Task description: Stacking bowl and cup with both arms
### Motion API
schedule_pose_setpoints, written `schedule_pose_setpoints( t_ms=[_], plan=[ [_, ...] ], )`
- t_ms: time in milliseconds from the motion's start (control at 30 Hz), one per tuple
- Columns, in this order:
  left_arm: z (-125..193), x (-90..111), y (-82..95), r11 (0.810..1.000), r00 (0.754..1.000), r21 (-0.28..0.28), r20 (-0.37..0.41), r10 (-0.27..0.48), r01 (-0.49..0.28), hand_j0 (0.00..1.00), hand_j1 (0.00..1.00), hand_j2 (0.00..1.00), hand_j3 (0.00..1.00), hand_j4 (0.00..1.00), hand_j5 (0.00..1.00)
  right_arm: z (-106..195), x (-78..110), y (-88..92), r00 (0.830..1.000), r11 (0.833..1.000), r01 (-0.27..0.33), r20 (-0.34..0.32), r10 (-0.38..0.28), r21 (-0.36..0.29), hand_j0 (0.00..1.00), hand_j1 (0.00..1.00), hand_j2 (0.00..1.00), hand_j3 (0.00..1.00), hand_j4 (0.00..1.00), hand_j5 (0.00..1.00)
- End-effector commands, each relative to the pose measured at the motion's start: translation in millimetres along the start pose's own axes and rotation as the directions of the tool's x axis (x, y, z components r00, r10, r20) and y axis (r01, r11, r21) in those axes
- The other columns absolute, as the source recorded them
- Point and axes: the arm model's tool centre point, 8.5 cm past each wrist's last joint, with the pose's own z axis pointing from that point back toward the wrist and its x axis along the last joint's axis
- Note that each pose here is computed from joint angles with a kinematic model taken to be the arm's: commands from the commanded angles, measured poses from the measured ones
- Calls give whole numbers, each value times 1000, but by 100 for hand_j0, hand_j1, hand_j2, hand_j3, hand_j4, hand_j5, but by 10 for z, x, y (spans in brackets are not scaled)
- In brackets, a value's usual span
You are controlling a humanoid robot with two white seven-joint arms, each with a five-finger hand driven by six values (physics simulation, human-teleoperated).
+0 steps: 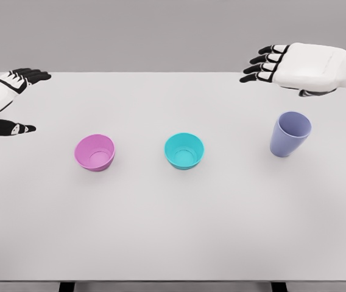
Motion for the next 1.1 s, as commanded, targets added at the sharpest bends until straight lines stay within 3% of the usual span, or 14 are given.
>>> schedule_pose_setpoints(
  t_ms=[0,233,333,433,500,633,767,867,933,1067],
  plan=[
    [1,0,9,1000,1000,4,0,4,-4,100,100,100,100,100,100,22,-17,-5,1000,1000,2,-7,-2,-1,100,100,100,100,100,100],
    [-9,-2,21,1000,1000,2,1,5,-5,100,100,100,100,100,100,132,-115,-30,999,1000,5,-45,-5,-9,100,100,100,100,100,100],
    [-34,2,148,999,999,-2,9,-38,38,100,100,100,100,100,100,324,-214,-62,996,1000,-9,-92,9,3,100,100,100,100,100,100],
    [-20,43,244,996,997,-62,34,-67,69,100,100,100,100,100,100,608,-314,-30,989,998,-22,-147,31,60,100,100,100,100,100,100],
    [-195,80,244,994,995,-86,71,-64,70,100,100,100,100,100,100,707,-355,9,985,996,-19,-169,33,86,100,100,100,100,100,100],
    [-615,243,109,983,986,-183,164,22,8,100,100,100,100,100,100,665,-602,276,972,992,98,-222,-79,75,100,100,100,100,100,100],
    [-799,384,17,949,974,-314,212,74,-4,100,100,100,100,100,100,659,-579,205,974,995,82,-218,-68,55,100,100,100,100,100,100],
    [-879,457,52,893,969,-448,236,78,37,100,100,100,100,100,100,734,-568,129,974,997,56,-224,-42,57,100,100,100,100,100,100],
    [-911,491,103,837,967,-543,243,80,67,100,100,100,100,100,100,755,-569,118,973,997,53,-227,-39,56,100,100,100,100,100,100],
    [-876,532,6,807,964,-587,248,99,68,100,100,100,100,100,100,780,-571,96,973,997,48,-230,-34,55,100,100,100,100,100,100]
  ],
)
